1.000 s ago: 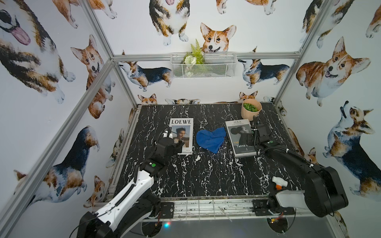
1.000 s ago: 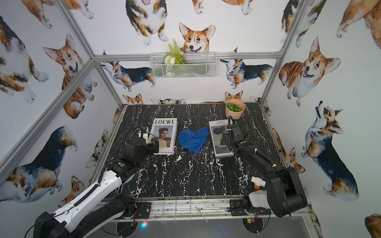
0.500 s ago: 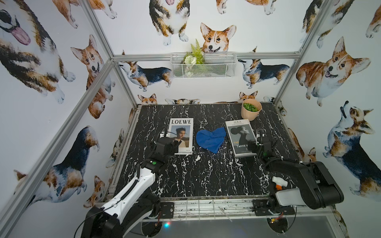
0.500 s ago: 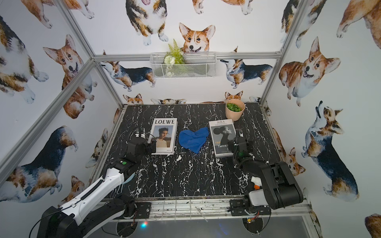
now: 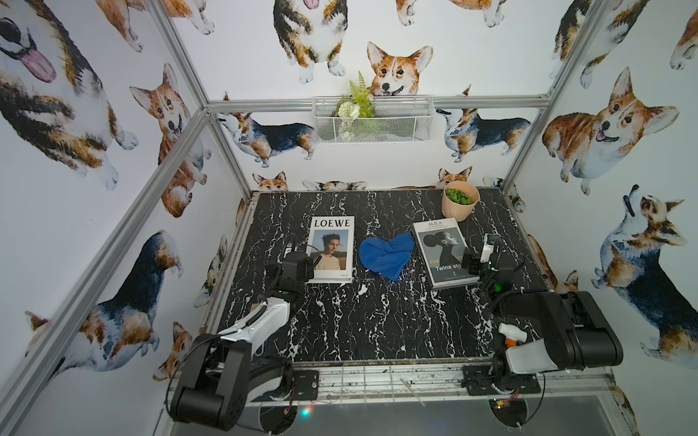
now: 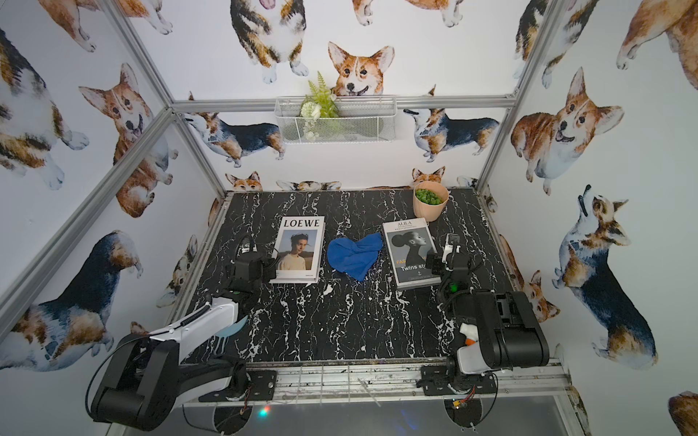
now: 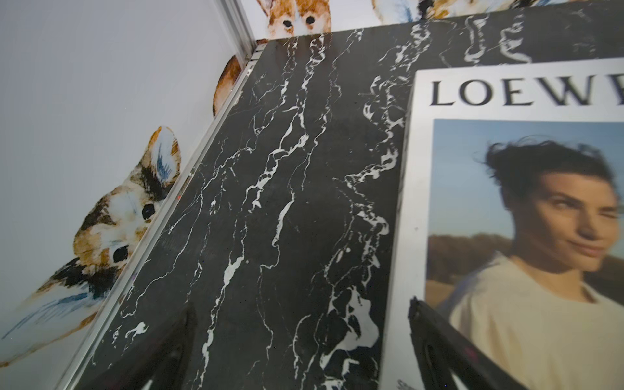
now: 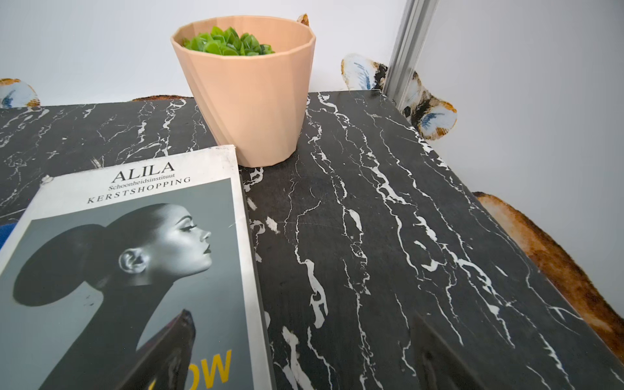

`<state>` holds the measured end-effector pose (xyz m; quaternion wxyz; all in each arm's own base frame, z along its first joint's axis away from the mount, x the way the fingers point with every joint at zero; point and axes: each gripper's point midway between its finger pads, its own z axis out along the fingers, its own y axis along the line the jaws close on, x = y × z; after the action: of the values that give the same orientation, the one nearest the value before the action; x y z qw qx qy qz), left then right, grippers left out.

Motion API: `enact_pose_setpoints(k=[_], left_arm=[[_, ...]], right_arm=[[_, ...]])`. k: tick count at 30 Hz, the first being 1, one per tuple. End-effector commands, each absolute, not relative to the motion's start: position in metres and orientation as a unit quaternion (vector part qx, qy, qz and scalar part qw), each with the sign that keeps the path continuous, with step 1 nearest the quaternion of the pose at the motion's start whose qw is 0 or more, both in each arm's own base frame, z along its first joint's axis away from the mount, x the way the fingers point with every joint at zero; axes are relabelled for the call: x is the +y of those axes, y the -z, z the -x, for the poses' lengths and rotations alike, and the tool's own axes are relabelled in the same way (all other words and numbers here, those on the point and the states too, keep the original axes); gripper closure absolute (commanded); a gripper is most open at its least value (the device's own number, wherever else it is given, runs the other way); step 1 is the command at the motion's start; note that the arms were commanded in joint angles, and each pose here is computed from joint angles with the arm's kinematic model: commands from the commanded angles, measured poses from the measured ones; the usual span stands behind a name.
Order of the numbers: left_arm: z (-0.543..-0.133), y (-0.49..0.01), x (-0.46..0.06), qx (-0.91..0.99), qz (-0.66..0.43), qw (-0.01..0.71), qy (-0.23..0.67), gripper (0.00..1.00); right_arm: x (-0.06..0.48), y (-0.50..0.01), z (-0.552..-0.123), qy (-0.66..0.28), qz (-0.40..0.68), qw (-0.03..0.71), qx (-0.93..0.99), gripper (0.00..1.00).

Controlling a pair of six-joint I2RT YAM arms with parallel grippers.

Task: Wipe the cover of the book
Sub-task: Reset both arms

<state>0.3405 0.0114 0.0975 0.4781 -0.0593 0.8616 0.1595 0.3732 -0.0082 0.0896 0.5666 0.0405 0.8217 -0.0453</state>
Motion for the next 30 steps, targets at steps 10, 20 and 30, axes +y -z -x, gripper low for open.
enact_pose_setpoints(k=[10, 20, 30], left_arm=[[-0.391, -0.104, 0.017, 0.811, 0.068, 0.574, -0.089, 0.00], [-0.393, -0.093, 0.009, 0.810, 0.049, 0.577, -0.095, 0.00], [-0.393, -0.093, 0.009, 0.808, 0.048, 0.580, -0.096, 0.00]], right_arm=[[-0.006, -0.091, -0.375, 0.034, -0.039, 0.567, 0.822, 0.00], [-0.005, -0.091, -0.375, 0.032, -0.039, 0.567, 0.822, 0.00], [-0.004, -0.089, -0.377, 0.026, -0.038, 0.560, 0.827, 0.00]])
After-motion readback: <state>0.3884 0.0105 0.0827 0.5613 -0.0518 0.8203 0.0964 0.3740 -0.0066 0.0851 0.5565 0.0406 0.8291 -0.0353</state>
